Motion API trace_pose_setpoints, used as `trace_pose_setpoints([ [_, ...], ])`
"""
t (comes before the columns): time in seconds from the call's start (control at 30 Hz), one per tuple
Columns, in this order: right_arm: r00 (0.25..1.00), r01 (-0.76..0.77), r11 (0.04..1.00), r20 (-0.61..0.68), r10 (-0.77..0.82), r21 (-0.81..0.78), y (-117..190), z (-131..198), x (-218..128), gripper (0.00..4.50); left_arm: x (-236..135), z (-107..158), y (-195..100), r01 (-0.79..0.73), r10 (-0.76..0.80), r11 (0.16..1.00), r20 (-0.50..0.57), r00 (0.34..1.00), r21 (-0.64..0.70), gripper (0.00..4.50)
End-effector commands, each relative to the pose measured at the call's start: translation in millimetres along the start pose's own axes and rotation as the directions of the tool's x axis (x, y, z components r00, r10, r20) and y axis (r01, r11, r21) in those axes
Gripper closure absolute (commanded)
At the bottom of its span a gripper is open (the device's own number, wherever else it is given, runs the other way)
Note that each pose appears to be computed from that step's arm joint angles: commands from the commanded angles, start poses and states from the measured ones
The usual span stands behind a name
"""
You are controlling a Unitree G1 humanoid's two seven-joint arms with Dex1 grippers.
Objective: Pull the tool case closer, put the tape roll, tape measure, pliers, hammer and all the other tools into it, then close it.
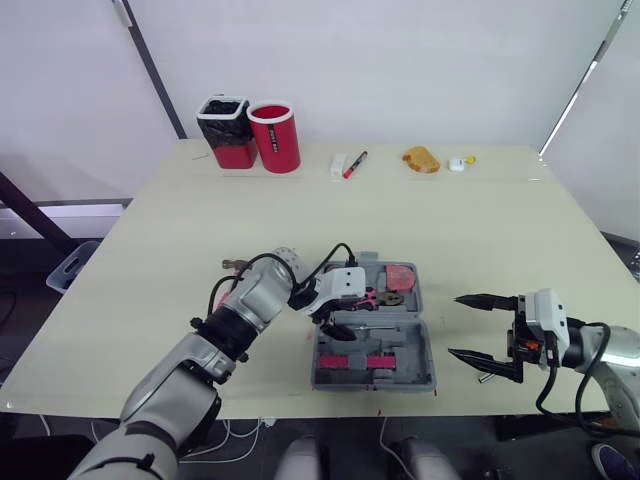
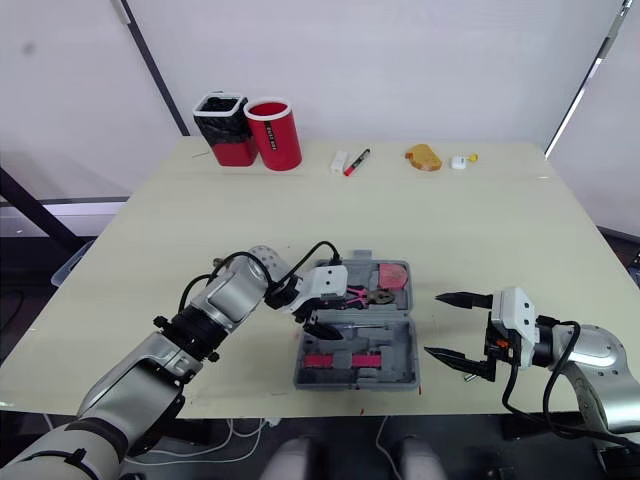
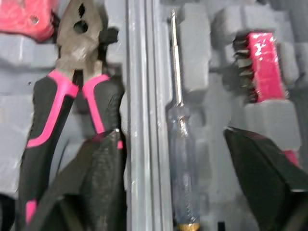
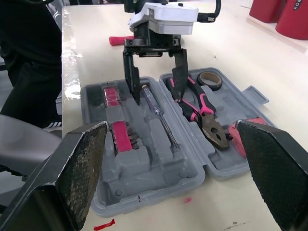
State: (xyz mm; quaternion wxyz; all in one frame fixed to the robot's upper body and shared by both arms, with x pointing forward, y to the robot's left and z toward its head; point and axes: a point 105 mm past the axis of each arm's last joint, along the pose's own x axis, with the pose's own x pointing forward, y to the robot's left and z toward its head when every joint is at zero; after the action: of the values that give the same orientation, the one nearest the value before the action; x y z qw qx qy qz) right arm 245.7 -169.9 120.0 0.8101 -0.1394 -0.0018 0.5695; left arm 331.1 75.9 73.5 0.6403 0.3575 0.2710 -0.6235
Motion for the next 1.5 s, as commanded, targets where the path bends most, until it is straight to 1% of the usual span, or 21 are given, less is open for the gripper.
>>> trace_pose_setpoints([
  [0.03,1.0,0.006,0.999,0.014,-0.005,-0.034,-2.0,4.7,-2.5,0.0,-7.8,8.6,4.4,-0.032,0.031,0.999,0.023,0.999,0.043,0.97],
  [0.1,1.0,0.006,0.999,0.012,-0.005,-0.035,-2.1,3.6,-3.2,0.0,-11.6,13.9,5.3,-0.043,0.041,0.998,0.05,0.998,0.049,0.97],
  [0.2,1.0,0.007,0.999,0.012,-0.006,-0.035,-2.1,2.4,-3.7,0.0,-19.6,23.7,2.7,-0.036,0.028,0.998,0.127,0.992,0.056,0.97],
  [0.33,1.0,0.008,0.999,0.013,-0.007,-0.035,-1.8,1.4,-3.7,0.0,-27.3,21.8,4.2,-0.053,0.046,0.998,0.171,0.984,0.036,0.97],
  [0.37,1.0,0.008,0.999,0.014,-0.007,-0.035,-1.6,1.4,-3.3,0.0,-28.2,20.8,5.5,-0.063,0.057,0.998,0.185,0.981,0.03,1.48],
  [0.4,1.0,0.007,0.999,0.015,-0.006,-0.035,-1.4,1.4,-2.7,0.0,-28.3,20.0,6.1,-0.068,0.061,0.997,0.207,0.976,0.026,1.79],
  [0.53,1.0,0.014,0.999,0.028,-0.013,-0.035,-3.0,3.4,-0.9,0.0,-23.0,12.7,4.7,-0.065,0.061,0.998,0.283,0.957,0.005,3.76],
  [0.57,0.999,0.022,0.999,0.037,-0.021,-0.032,-3.9,4.4,-1.0,0.0,-20.7,9.9,4.0,-0.065,0.062,0.998,0.301,0.952,-0.001,4.14],
  [0.63,0.998,0.038,0.999,0.048,-0.036,-0.031,-5.4,5.3,-1.7,0.0,-15.2,1.3,4.5,-0.068,0.078,0.997,0.306,0.949,-0.041,4.45],
  [0.8,0.998,0.052,0.998,0.047,-0.051,-0.022,-6.2,3.9,-4.9,0.0,-5.2,1.4,0.1,-0.047,0.072,0.996,0.378,0.923,-0.075,4.45],
  [0.93,0.998,0.056,0.998,0.042,-0.055,-0.023,-6.5,3.2,-5.7,0.0,2.8,-2.4,-2.9,-0.04,0.068,0.996,0.386,0.92,-0.081,4.45],
  [1.3,0.998,0.062,0.997,0.032,-0.061,-0.036,-8.8,5.7,-4.3,0.0,25.9,-22.1,-10.2,-0.028,0.049,0.997,0.315,0.948,-0.072,4.45],
  [1.5,0.998,0.063,0.997,0.028,-0.062,-0.034,-8.1,6.4,-4.4,0.0,33.5,-42.2,-16.9,-0.017,0.038,0.996,0.246,0.969,-0.085,4.45],
])
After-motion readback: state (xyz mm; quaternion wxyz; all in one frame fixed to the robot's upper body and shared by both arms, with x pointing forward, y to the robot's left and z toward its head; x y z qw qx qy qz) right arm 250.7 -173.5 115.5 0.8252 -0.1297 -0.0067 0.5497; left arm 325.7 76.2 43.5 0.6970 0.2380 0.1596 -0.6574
